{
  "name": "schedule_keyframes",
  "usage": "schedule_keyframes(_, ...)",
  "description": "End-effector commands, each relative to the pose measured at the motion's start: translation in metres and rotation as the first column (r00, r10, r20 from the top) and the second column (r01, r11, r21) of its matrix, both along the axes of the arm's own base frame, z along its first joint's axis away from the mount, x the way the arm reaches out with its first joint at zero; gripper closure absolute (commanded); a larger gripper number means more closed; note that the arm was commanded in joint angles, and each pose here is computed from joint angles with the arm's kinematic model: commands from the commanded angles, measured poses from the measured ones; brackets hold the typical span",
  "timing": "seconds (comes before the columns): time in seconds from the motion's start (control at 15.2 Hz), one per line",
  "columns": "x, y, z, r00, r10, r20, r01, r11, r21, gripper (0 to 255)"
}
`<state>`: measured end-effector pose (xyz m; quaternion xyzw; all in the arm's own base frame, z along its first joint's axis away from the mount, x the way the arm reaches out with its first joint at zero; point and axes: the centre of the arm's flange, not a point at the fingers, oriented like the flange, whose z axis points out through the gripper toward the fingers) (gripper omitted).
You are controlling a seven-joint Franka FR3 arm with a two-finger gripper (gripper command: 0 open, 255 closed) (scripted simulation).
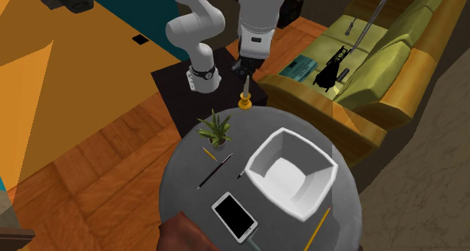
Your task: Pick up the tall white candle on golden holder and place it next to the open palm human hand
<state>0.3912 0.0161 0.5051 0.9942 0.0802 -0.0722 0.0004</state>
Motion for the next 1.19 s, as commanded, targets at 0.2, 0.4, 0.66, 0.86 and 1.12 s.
schedule_keyframes(0.2,0.0,-0.001,0.027,1.0,0.0,0.0,0.0,1.0,0.0,255)
schedule_keyframes(0.4,0.0,-0.001,0.042,1.0,0.0,0.0,0.0,1.0,0.0,255)
schedule_keyframes(0.66,0.0,-0.001,0.064,1.0,0.0,0.0,0.0,1.0,0.0,255)
schedule_keyframes(0.86,0.0,-0.001,0.079,1.0,0.0,0.0,0.0,1.0,0.0,255)
schedule_keyframes(1.12,0.0,-0.001,0.1,1.0,0.0,0.0,0.0,1.0,0.0,255)
